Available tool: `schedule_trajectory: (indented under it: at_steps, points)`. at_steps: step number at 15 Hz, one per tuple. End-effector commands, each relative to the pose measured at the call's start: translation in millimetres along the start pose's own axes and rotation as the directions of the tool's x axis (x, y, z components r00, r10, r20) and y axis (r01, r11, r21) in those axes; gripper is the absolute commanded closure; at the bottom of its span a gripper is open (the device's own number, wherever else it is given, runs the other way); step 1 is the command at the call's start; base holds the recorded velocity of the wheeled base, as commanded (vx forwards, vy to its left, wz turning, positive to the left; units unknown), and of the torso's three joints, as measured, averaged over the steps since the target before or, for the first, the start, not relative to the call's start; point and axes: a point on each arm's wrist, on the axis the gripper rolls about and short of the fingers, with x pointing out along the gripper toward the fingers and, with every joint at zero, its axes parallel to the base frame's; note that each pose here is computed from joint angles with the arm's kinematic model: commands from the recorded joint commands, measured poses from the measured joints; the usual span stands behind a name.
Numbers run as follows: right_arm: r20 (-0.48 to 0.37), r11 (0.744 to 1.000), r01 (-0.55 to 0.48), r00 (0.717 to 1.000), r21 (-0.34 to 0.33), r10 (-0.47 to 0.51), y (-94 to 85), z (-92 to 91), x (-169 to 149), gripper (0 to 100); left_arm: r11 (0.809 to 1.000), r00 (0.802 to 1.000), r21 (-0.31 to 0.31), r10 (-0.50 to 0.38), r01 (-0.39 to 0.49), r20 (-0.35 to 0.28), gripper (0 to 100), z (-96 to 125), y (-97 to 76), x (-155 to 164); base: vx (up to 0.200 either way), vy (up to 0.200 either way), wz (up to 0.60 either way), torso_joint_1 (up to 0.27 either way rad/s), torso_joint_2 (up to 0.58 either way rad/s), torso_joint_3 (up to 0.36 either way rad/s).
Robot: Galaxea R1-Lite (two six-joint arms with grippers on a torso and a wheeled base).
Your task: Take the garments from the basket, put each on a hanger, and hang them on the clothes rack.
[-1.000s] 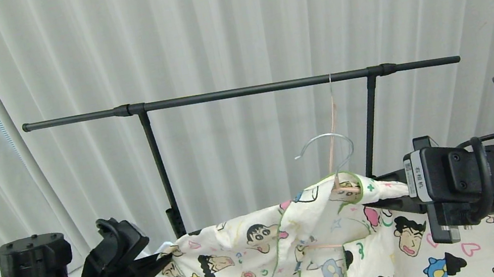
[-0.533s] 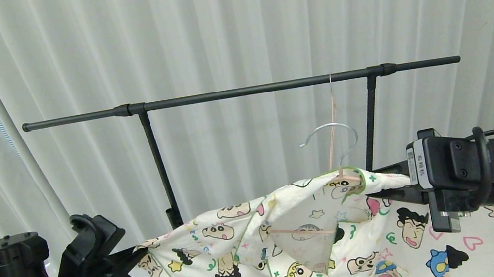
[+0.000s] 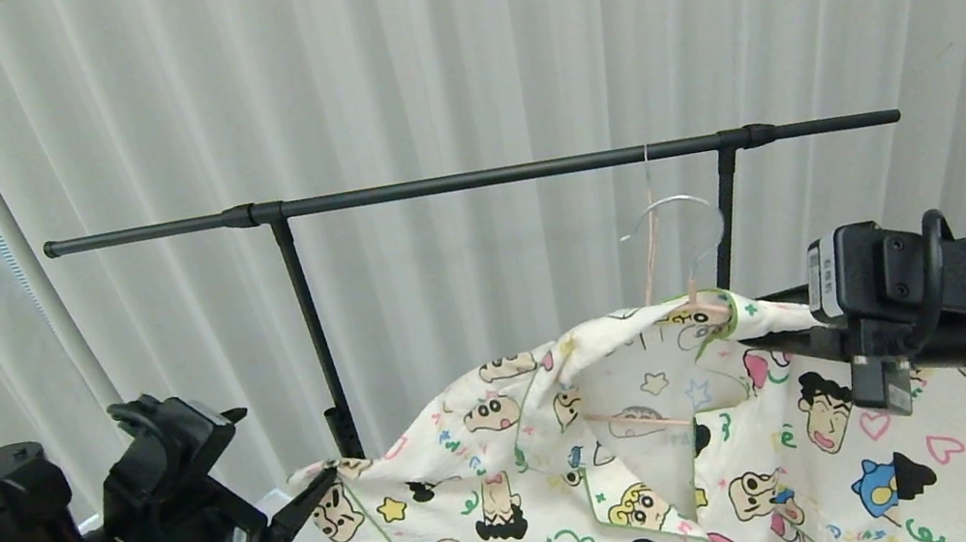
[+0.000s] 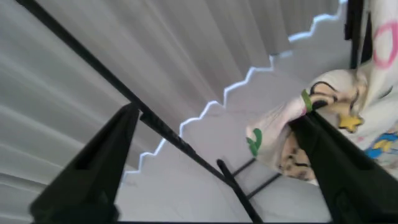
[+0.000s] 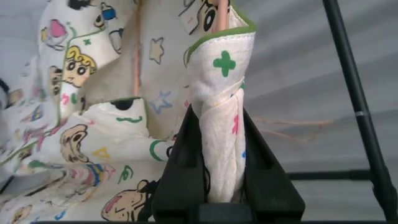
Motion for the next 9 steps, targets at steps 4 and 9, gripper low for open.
schedule_trajectory:
  at_steps: [4, 9]
  points:
    - [-0.076, 0.991, 0.125, 0.99, 0.043, -0.121, -27.0, -18.7, -12.3, 100, 0.996, 0.99, 0.009, 0.085, -0.086, 0.113, 0, 16.1, 5.6, -17.1, 0.0, 0.0, 0.0, 0.0, 0.0, 0.0]
    - [-0.186, 0.97, 0.221, 0.962, 0.105, -0.199, -35.0, -30.5, -30.2, 100, 0.977, 0.976, 0.004, 0.214, -0.215, 0.041, 0, 5.4, -1.9, -32.5, 0.0, 0.0, 0.0, 0.0, 0.0, 0.0]
